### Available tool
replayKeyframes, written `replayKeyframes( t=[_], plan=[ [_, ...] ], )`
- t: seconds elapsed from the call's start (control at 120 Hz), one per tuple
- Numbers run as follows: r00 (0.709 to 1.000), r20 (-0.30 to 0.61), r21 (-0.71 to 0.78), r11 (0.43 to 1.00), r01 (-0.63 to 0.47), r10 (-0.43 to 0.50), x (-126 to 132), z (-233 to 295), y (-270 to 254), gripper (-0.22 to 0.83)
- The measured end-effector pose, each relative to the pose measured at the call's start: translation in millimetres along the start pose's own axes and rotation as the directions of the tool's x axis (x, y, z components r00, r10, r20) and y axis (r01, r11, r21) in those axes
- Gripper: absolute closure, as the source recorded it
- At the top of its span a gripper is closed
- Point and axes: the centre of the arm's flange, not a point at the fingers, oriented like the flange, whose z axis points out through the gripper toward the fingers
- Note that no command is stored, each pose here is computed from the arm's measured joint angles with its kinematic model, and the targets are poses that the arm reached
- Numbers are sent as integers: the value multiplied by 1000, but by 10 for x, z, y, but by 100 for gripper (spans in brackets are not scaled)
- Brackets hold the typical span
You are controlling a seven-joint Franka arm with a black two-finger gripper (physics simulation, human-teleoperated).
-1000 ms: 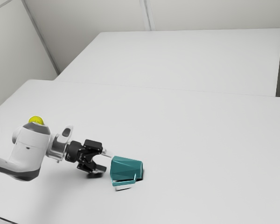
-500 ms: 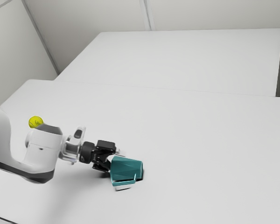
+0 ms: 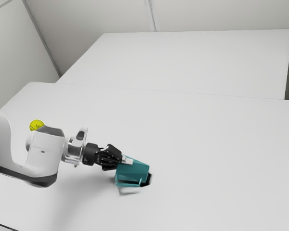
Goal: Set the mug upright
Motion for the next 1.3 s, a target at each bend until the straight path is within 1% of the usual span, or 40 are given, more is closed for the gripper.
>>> replayKeyframes(
  t=[0.15, 0.2, 0.267, 0.333, 0.367, 0.4, 0.458, 0.517, 0.558, 0.608, 0.675, 0.742, 0.825, 0.9, 1.0, 1.192, 1.217, 1.3],
  plan=[
    [1000, 4, 2, 1000, -8, 8, 25, 20, 43, 76],
    [1000, -1, 1, 1000, -31, 31, 98, 5, 128, 76],
    [995, 10, 11, 995, -102, 102, 285, -19, 349, 77],
    [975, 41, 56, 973, -222, 220, 601, -109, 678, 77],
    [957, 69, 92, 954, -286, 281, 771, -164, 828, 77],
    [932, 104, 136, 923, -359, 347, 995, -222, 997, 78],
    [865, 195, 232, 835, -499, 463, 1465, -337, 1340, 78],
    [794, 314, 324, 728, -605, 520, 1862, -416, 1571, 78],
    [752, 406, 382, 652, -656, 519, 2042, -421, 1629, 78],
    [719, 498, 431, 582, -690, 484, 2180, -349, 1576, 78],
    [689, 582, 479, 503, -719, 432, 2359, -219, 1492, 78],
    [673, 631, 509, 449, -734, 385, 2493, -9, 1384, 78],
    [668, 659, 543, 397, -740, 345, 2565, 216, 1271, 78],
    [678, 659, 575, 364, -733, 325, 2570, 336, 1206, 78],
    [711, 635, 620, 350, -702, 302, 2534, 410, 1086, 78],
    [779, 567, 692, 358, -627, 268, 2467, 530, 903, 78],
    [787, 557, 700, 360, -617, 265, 2463, 540, 895, 75],
    [812, 525, 721, 373, -584, 256, 2456, 559, 879, 56]
  ],
)
